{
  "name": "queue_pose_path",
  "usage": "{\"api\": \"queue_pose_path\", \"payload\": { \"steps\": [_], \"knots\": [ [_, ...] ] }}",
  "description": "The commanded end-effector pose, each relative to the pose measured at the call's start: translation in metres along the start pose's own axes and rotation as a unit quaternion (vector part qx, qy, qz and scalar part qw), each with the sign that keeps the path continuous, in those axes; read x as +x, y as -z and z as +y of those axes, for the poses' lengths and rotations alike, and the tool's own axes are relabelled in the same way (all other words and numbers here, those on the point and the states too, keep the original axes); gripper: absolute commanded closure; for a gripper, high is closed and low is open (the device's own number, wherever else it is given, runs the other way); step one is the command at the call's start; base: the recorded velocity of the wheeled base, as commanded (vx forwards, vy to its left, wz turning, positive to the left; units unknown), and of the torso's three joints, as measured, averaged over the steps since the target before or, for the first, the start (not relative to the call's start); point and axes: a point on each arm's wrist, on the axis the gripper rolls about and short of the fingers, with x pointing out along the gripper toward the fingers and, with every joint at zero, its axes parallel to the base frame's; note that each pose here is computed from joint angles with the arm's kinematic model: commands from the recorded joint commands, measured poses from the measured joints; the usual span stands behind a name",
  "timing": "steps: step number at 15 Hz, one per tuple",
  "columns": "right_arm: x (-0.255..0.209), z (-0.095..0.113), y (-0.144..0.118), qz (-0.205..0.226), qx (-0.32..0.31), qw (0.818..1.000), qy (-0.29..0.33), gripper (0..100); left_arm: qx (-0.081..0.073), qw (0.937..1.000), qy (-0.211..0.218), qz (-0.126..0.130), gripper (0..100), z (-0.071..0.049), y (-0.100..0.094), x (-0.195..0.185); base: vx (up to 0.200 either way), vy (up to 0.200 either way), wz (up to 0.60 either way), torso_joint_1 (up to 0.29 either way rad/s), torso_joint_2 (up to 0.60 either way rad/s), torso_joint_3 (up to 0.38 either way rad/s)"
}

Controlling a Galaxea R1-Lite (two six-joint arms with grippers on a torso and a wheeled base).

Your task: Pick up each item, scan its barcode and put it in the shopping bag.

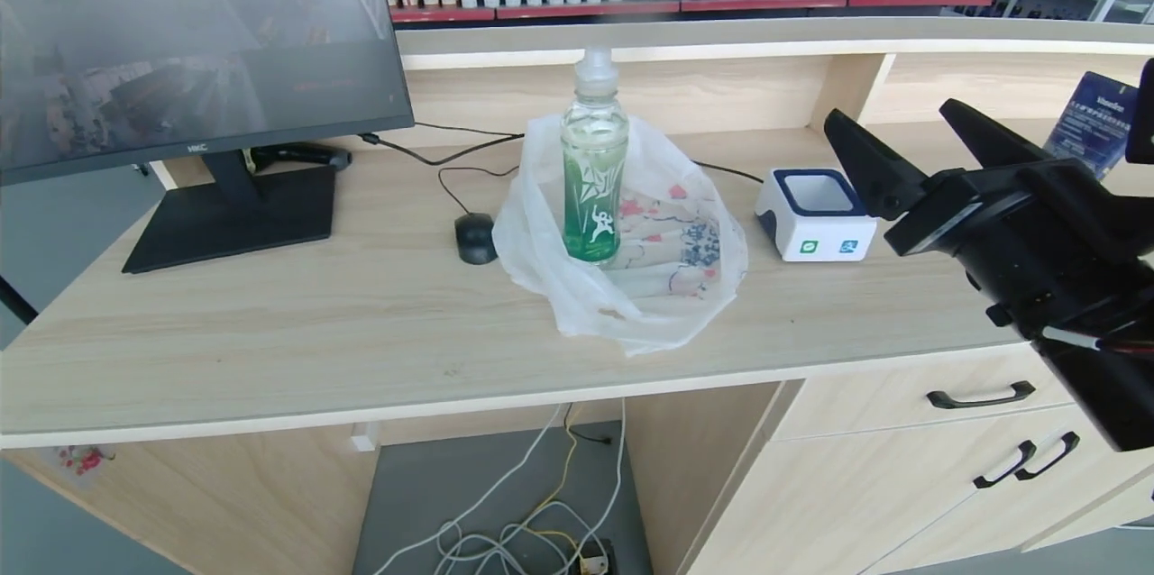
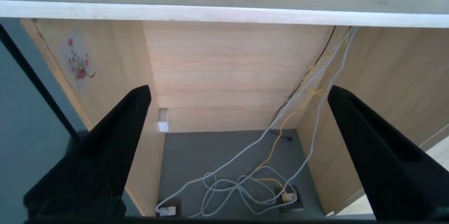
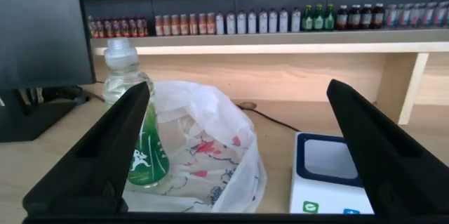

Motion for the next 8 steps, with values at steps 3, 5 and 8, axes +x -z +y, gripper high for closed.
{"api": "queue_pose_path", "payload": {
  "steps": [3,5,8],
  "knots": [
    [0.008,-0.003,0.004,0.001,-0.005,1.000,0.009,0,0.000,1.0000,-0.001,0.000,0,0.000,0.000,0.000,0.000,-0.200,0.00,0.002,0.00,0.005],
    [0.014,-0.005,0.003,-0.007,-0.007,1.000,0.015,0,0.000,1.0000,-0.001,0.000,0,0.000,0.000,0.000,0.000,-0.200,0.00,0.000,0.00,0.000],
    [0.014,-0.009,0.005,-0.003,-0.012,1.000,0.022,0,-0.001,1.0000,0.000,0.000,0,0.000,0.000,0.000,0.000,-0.200,0.00,0.001,0.00,0.002]
  ]
}}
